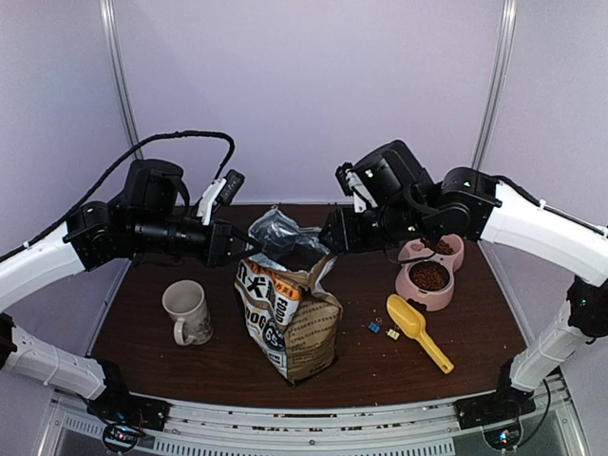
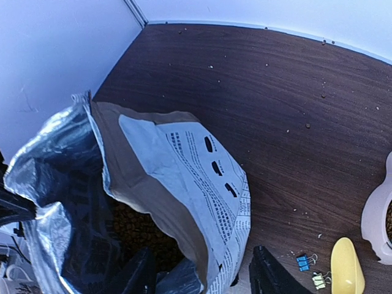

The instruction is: Serve the pet food

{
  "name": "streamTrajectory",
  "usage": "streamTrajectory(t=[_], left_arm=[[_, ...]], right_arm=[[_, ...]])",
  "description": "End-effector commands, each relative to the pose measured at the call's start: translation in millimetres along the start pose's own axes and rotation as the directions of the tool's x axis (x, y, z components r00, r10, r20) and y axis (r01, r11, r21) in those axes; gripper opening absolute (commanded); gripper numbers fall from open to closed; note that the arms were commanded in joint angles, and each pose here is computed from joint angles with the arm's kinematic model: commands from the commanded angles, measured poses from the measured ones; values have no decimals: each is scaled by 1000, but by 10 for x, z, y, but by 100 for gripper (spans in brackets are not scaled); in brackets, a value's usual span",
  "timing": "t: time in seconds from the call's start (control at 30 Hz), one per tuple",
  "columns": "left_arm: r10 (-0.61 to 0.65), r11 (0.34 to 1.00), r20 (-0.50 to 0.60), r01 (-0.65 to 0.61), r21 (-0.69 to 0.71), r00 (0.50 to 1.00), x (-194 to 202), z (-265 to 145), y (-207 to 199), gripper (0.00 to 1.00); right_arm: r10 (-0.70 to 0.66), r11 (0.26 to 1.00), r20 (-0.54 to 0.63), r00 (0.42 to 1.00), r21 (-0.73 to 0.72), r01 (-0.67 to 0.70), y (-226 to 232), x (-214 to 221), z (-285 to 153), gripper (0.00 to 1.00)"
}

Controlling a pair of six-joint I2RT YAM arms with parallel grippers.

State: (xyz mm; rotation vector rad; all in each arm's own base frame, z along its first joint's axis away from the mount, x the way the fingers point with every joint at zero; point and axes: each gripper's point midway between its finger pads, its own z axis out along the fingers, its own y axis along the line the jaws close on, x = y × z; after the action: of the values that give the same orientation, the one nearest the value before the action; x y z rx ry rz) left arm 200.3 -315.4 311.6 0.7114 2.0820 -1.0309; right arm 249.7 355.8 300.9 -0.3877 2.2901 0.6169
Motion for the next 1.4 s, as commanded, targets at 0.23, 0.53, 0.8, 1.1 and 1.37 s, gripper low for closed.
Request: streamTrajectory(t=[0.23, 0.53, 0.8, 1.1, 1.37], left_arm=[[78, 987, 196, -104, 126, 977, -504, -171, -385, 0], [157, 951, 311, -229, 209, 937, -835, -299, -1207, 0], [163, 937, 373, -262, 231, 913, -907, -213, -1537, 0], [217, 955, 367, -274, 110, 904, -771, -415, -1249, 44], [338, 934, 348, -357, -10, 874, -480, -956, -842, 89]], right_arm=[[-79, 997, -79, 994, 0, 79, 136, 42, 150, 18], [-101, 924, 37, 994, -367, 108, 998, -530, -300, 0], [-158, 860, -19, 987, -494, 128, 1247, -286, -246, 0], [-162, 884, 78, 984, -431, 179, 971, -334, -448, 29], [-197, 855, 204, 959, -444, 270, 623, -417, -1028, 90]])
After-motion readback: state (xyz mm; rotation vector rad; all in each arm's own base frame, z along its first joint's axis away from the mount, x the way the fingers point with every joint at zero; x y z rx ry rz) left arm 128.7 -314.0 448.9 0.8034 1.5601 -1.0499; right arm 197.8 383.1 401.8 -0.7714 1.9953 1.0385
